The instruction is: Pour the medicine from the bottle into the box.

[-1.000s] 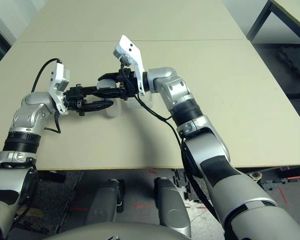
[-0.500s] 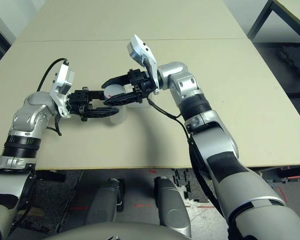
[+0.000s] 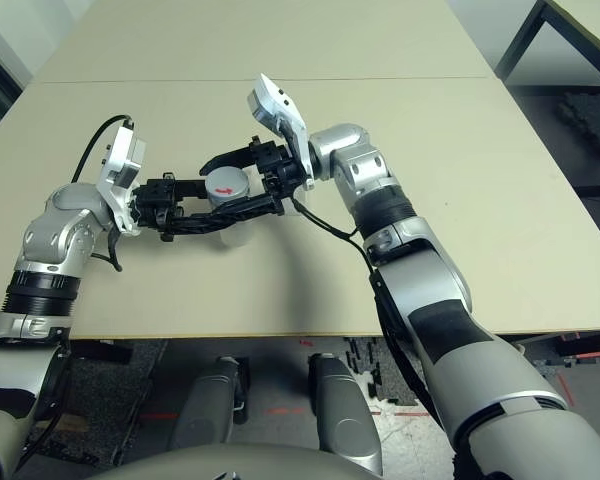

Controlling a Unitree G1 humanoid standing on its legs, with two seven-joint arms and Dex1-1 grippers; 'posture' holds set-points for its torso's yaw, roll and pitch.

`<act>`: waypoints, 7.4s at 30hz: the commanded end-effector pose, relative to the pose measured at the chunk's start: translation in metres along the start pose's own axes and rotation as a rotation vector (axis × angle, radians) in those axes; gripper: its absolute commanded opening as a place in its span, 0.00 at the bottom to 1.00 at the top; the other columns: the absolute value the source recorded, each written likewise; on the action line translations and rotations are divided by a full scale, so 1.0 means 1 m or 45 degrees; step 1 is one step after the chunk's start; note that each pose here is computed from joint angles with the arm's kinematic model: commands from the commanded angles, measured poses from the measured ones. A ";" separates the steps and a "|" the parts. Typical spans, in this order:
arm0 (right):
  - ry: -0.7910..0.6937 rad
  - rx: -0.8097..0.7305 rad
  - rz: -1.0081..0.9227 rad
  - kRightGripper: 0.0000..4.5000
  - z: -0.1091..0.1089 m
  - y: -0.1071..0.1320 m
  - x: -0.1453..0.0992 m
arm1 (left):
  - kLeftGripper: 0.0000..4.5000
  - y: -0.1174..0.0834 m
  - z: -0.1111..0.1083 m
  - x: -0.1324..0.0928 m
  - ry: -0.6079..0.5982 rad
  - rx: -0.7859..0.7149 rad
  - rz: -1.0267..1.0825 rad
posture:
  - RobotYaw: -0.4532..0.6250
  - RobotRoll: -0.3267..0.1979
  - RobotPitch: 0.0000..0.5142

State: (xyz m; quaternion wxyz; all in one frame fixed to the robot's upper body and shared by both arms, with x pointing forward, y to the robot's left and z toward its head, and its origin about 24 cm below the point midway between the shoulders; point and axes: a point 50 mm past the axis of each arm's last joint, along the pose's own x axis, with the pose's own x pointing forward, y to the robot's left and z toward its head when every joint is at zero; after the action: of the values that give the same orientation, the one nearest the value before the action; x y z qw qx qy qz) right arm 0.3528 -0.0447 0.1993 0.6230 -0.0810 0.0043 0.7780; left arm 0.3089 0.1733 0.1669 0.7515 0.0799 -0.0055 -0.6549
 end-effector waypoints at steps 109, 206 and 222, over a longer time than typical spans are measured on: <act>0.035 0.106 -0.419 1.00 0.036 0.014 -0.051 | 0.55 0.013 -0.008 -0.022 -0.007 0.026 0.134 | 0.46 0.62 0.25; 0.312 0.461 -1.878 0.58 -0.142 0.043 -0.194 | 0.55 0.034 0.007 -0.035 0.005 0.194 0.350 | 0.49 0.62 0.31; 0.309 0.104 -1.262 1.00 -0.074 0.034 -0.172 | 0.55 0.064 0.005 -0.019 0.289 0.456 0.593 | 0.46 0.62 0.30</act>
State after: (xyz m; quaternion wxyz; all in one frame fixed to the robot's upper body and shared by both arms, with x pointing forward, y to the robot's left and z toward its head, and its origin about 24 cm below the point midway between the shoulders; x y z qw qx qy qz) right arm 0.3683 -0.2335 0.1420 0.9288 -0.1110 0.0790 0.3446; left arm 0.3648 0.2033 0.1825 0.8553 0.2503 -0.0552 -0.4504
